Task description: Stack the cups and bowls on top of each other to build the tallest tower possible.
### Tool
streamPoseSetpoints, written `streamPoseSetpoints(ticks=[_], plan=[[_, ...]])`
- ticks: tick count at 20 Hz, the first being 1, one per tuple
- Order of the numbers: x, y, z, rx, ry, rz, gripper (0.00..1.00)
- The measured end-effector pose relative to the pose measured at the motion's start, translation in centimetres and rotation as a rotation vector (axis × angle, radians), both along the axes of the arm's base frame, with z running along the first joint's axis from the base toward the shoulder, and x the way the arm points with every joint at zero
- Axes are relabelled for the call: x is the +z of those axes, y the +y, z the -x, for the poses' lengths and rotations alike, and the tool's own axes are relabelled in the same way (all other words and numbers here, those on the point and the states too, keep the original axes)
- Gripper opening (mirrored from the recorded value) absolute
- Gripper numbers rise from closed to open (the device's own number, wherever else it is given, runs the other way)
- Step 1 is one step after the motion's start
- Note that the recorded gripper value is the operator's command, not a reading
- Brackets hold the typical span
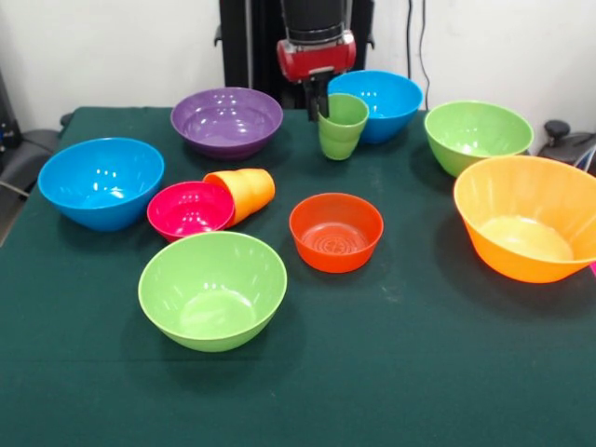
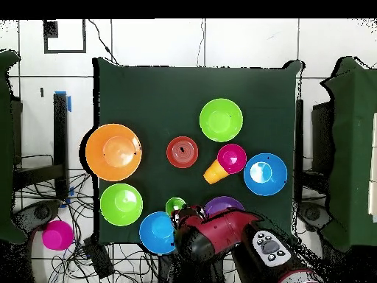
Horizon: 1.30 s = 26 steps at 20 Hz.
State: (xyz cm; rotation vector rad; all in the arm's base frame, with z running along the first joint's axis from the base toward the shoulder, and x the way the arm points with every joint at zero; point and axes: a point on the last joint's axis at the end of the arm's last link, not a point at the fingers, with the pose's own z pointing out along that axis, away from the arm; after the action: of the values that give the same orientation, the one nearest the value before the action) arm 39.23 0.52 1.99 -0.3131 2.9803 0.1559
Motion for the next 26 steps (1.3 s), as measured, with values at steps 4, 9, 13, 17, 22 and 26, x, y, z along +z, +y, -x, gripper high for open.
streamPoseSetpoints(ticks=[4,9,13,17,22,26], plan=[[-0.7,-0.8,0.4,-0.022,-0.009,0.005,0.00],[-1.0,-1.6,0.5,-0.043,-0.022,0.008,0.00],[-1.0,-2.0,0.2,-0.053,-0.041,0.003,0.00],[-1.3,-2.2,-0.1,-0.055,-0.085,-0.012,0.00],[-1.6,-2.3,-0.5,-0.045,-0.167,-0.058,1.00],[-2.4,-2.9,-0.2,-0.070,-0.183,-0.084,1.00]])
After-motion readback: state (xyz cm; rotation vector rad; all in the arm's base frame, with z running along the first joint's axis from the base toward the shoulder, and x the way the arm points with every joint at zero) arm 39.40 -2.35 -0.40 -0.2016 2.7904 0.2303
